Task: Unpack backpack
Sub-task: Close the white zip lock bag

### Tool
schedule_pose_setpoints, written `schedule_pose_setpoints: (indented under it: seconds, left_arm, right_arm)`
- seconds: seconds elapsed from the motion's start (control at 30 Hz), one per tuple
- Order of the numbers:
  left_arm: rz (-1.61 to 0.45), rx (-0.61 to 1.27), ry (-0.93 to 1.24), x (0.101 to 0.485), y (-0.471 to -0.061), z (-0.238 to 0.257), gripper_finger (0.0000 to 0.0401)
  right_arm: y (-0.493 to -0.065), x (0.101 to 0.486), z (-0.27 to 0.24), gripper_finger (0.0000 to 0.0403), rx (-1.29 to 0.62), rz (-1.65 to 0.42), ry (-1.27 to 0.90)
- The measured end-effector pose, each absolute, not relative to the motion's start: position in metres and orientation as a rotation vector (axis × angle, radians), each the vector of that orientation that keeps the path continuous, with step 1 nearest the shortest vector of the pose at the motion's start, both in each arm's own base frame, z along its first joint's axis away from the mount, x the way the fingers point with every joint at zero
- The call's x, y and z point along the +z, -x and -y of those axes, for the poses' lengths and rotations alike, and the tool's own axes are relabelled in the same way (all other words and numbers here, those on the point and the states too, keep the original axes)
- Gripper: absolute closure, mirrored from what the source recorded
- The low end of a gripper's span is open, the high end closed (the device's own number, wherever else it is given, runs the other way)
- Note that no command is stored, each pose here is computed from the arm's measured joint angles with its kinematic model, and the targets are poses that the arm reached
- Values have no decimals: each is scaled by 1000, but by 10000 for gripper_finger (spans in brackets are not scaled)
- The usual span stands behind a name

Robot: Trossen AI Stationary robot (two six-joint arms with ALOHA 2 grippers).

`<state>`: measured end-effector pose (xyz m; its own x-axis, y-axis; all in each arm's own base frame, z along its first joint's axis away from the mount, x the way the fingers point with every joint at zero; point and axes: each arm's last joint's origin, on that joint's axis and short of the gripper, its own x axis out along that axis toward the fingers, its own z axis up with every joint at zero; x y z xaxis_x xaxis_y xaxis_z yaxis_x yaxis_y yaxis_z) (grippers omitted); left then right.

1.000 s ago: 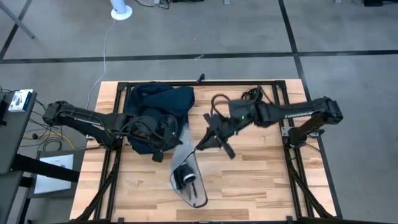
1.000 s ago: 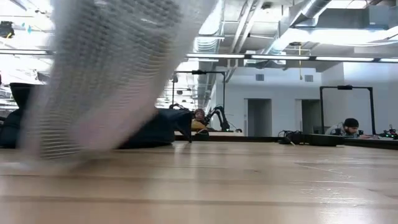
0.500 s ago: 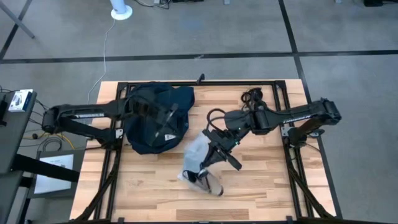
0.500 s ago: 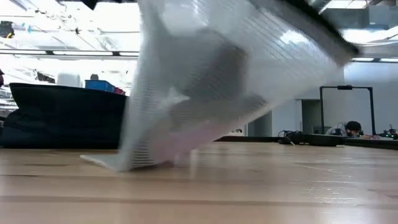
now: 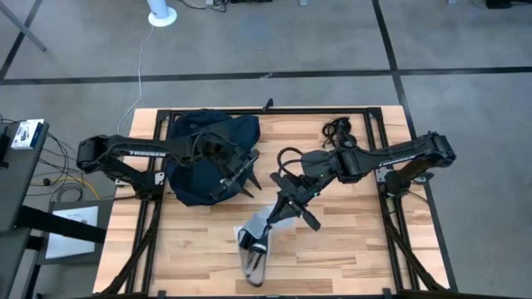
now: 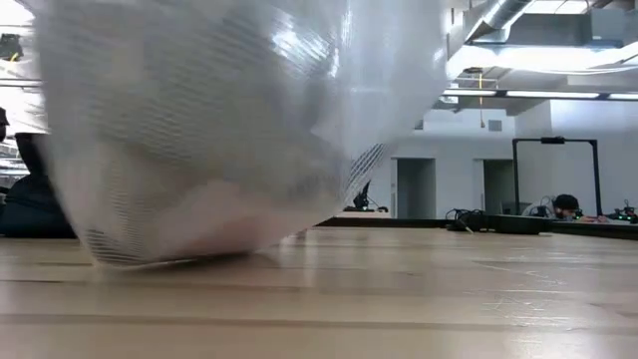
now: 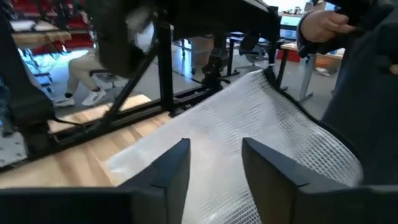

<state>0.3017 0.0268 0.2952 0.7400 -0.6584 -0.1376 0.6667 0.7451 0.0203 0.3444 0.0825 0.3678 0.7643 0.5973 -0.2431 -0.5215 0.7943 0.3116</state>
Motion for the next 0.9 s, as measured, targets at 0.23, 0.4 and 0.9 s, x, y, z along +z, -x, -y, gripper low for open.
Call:
schedule_pose_setpoints:
  seconds: [0.23, 0.4, 0.9]
  left_arm:
    - [-246, -717, -38, 281, -301, -26, 253]
    - [-393, -712, 9, 267, -295, -25, 256]
    - [-600, -724, 69, 252, -287, 3, 257]
  right_arm:
    - [-345, 364, -76, 403, 587, -380, -240]
    - [-341, 352, -71, 403, 548, -515, -265]
    - [-316, 303, -51, 392, 114, -1021, -462]
